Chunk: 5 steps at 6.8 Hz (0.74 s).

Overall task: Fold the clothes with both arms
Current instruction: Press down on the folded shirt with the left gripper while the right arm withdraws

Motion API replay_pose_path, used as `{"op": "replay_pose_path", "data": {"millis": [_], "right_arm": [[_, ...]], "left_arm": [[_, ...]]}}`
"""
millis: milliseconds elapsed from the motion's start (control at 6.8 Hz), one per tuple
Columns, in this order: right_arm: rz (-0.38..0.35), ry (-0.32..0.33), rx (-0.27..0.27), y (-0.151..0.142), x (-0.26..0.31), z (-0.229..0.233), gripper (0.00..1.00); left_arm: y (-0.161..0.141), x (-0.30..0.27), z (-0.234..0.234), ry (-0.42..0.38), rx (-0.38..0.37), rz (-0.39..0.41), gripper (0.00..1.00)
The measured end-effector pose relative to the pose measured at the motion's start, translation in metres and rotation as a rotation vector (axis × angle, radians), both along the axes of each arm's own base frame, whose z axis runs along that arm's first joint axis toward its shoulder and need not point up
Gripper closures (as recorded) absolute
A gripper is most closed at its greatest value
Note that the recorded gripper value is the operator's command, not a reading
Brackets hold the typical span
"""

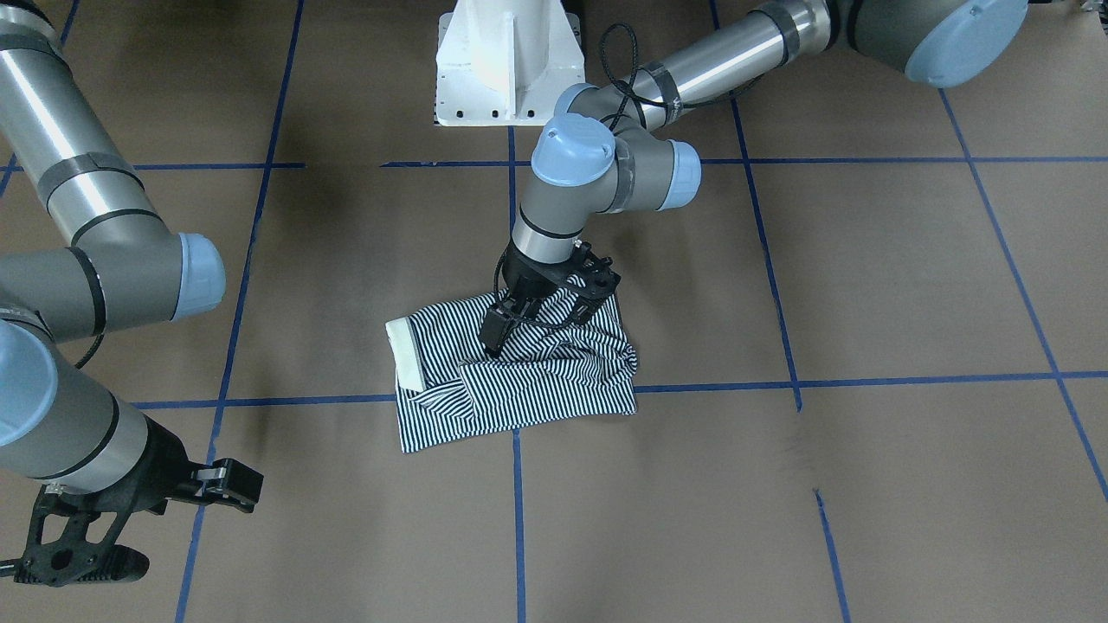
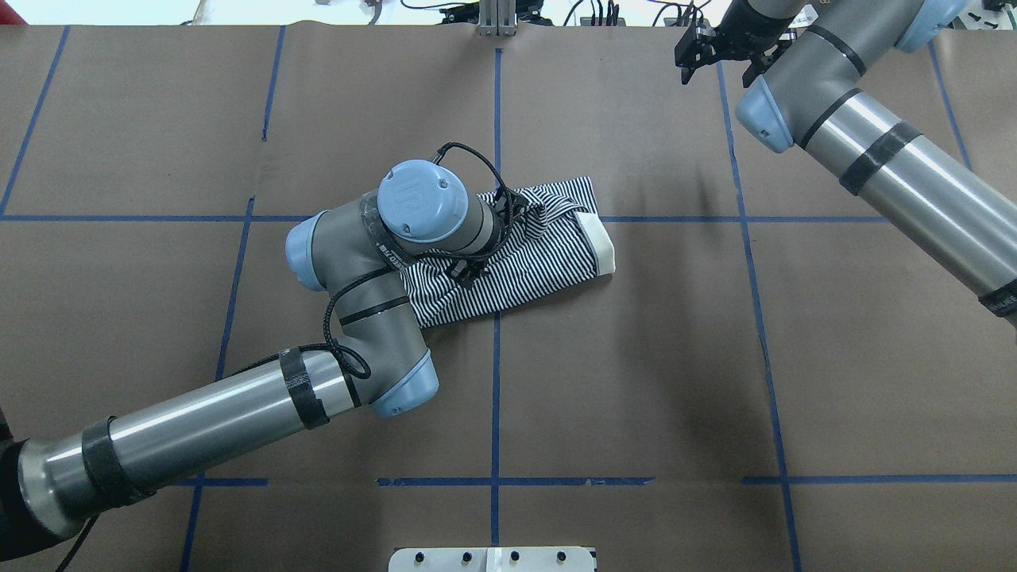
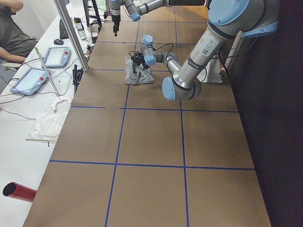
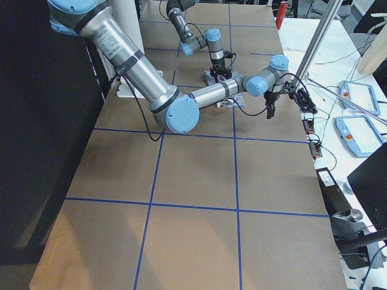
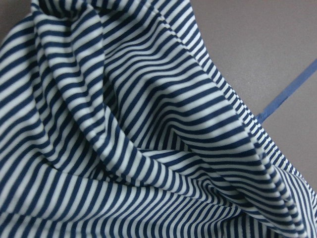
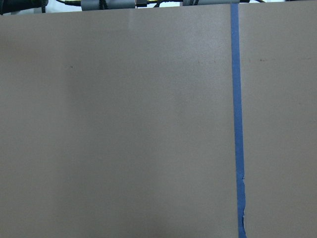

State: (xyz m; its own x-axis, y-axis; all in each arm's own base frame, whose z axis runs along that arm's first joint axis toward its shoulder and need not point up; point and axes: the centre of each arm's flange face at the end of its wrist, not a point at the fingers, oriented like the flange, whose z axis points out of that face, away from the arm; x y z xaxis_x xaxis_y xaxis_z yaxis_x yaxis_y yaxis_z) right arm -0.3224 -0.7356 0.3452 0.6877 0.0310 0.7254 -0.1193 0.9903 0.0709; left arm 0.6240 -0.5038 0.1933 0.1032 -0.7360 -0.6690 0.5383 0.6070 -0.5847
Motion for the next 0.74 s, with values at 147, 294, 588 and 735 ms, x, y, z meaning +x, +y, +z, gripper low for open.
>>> {"op": "replay_pose_path", "data": {"millis": [147,294,588,735], "right_arm": [[0.000,0.000,0.000,0.000,0.001,0.001,0.00],[0.000,0.000,0.000,0.001,0.002,0.001,0.00],[0.000,-0.001,0.002,0.001,0.002,0.000,0.00],[0.000,-0.003,0.004,0.003,0.003,0.000,0.00]], "left_arm": [[-0.004,0.003,0.003,0.012,0.015,-0.011,0.00],[-0.007,0.006,0.004,0.024,0.031,-0.025,0.00],[-0.020,0.006,-0.003,0.052,0.072,-0.076,0.00],[-0.033,0.003,-0.004,0.063,0.099,-0.116,0.00]]}}
